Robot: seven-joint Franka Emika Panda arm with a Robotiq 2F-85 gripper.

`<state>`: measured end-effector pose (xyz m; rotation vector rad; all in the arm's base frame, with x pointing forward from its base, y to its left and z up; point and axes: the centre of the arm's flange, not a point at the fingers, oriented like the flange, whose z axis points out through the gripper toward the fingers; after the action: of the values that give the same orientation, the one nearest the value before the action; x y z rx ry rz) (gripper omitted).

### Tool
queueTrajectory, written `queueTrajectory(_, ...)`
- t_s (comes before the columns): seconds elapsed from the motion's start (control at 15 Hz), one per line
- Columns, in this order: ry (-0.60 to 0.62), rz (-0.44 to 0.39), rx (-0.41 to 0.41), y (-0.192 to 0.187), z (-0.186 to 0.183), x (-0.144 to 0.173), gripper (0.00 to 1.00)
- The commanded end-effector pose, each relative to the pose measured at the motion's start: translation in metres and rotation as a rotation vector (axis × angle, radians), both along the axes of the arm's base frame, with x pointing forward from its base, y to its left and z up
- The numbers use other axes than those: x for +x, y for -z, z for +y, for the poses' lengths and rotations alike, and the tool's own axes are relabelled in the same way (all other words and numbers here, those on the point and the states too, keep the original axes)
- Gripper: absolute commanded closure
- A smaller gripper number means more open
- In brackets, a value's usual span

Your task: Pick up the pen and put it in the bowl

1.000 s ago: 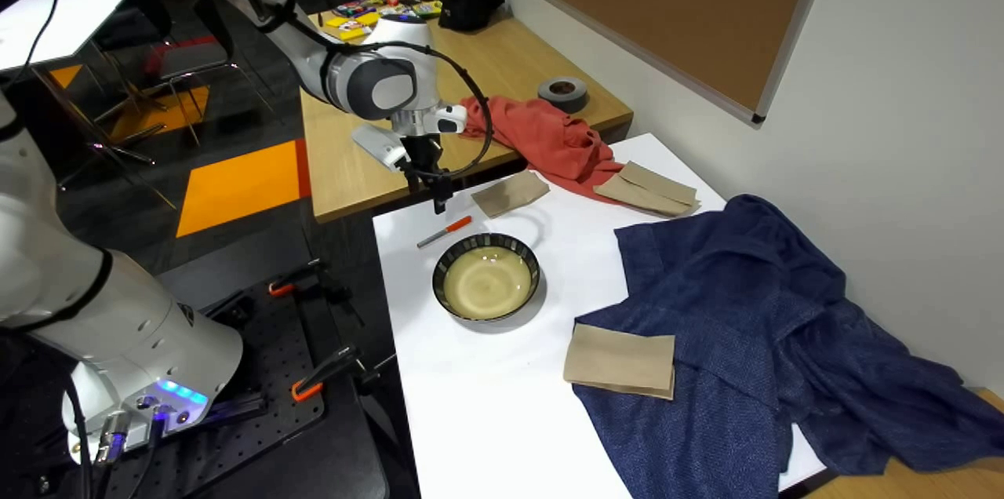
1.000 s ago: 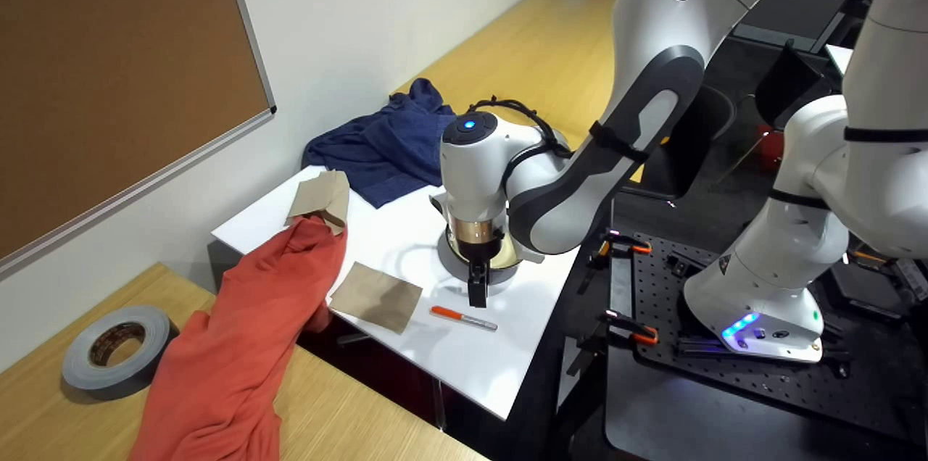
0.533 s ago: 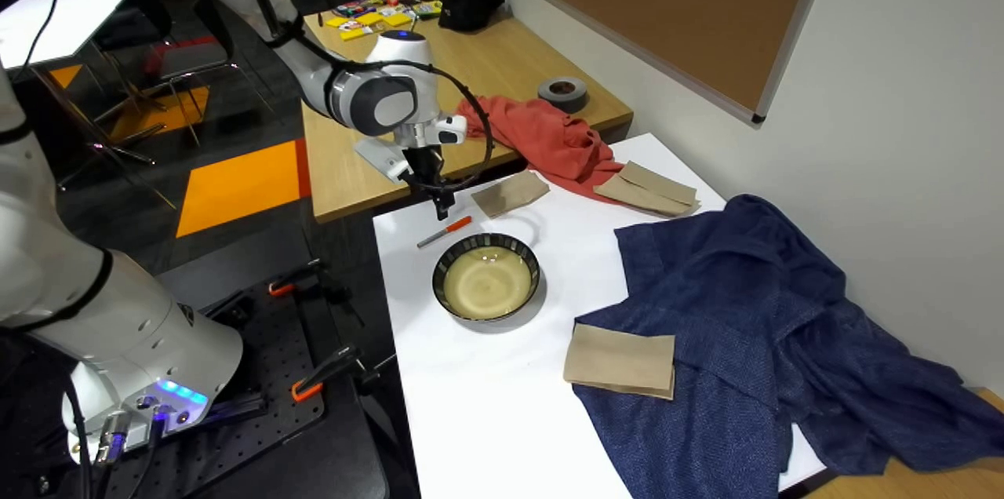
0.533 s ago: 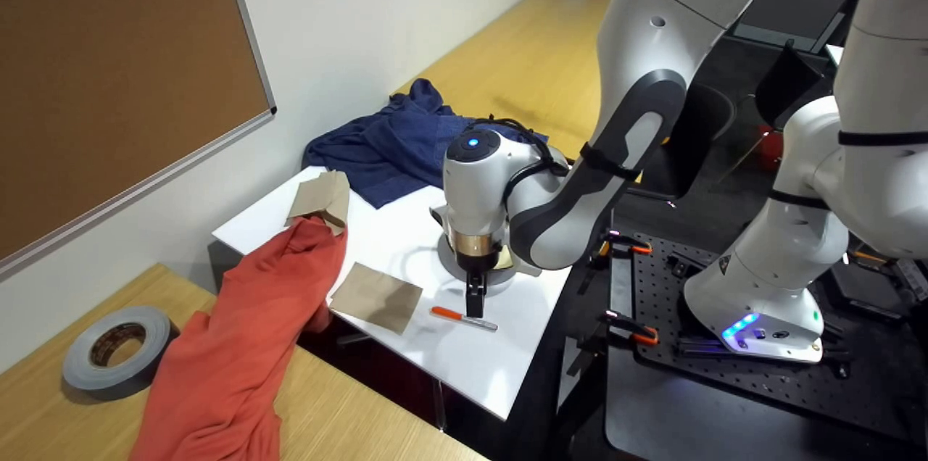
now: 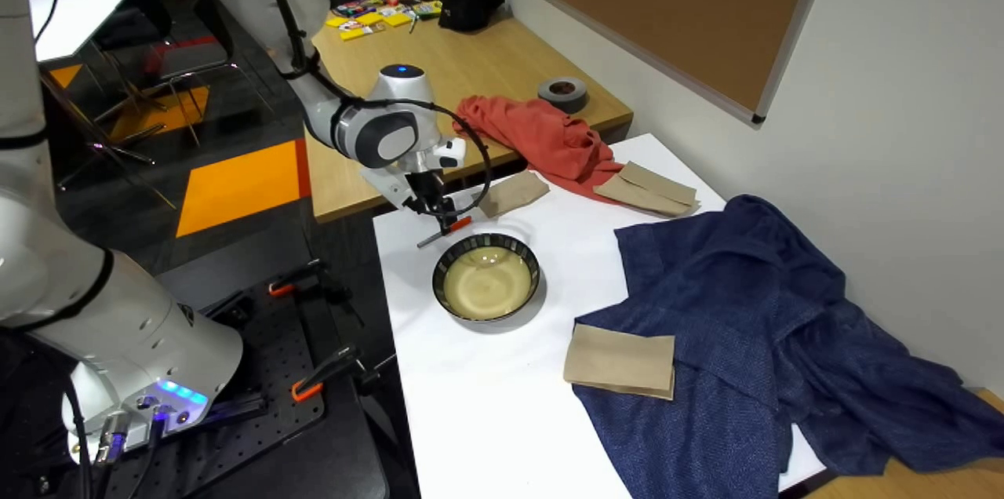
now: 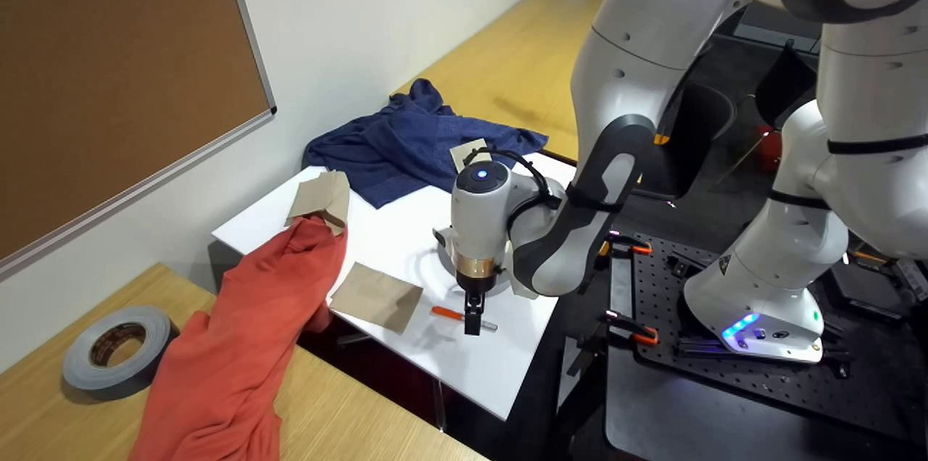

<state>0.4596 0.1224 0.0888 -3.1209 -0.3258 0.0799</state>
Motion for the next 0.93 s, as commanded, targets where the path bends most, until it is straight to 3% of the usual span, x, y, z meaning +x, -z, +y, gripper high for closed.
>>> queueTrajectory(0.0, 0.022, -0.038, -0.002, 0.015, 0.004, 0.005, 0.00)
queueTrajectory(0.47, 0.015, -0.037, -0.004, 0.029, 0.012, 0.012, 0.00)
queueTrajectory(0.53, 0.013, -0.038, -0.004, 0.031, 0.012, 0.012, 0.25)
queueTrajectory(0.67, 0.011, -0.038, -0.005, 0.032, 0.013, 0.014, 0.32)
queueTrajectory(0.87, 0.012, -0.041, -0.004, 0.033, 0.012, 0.014, 0.58)
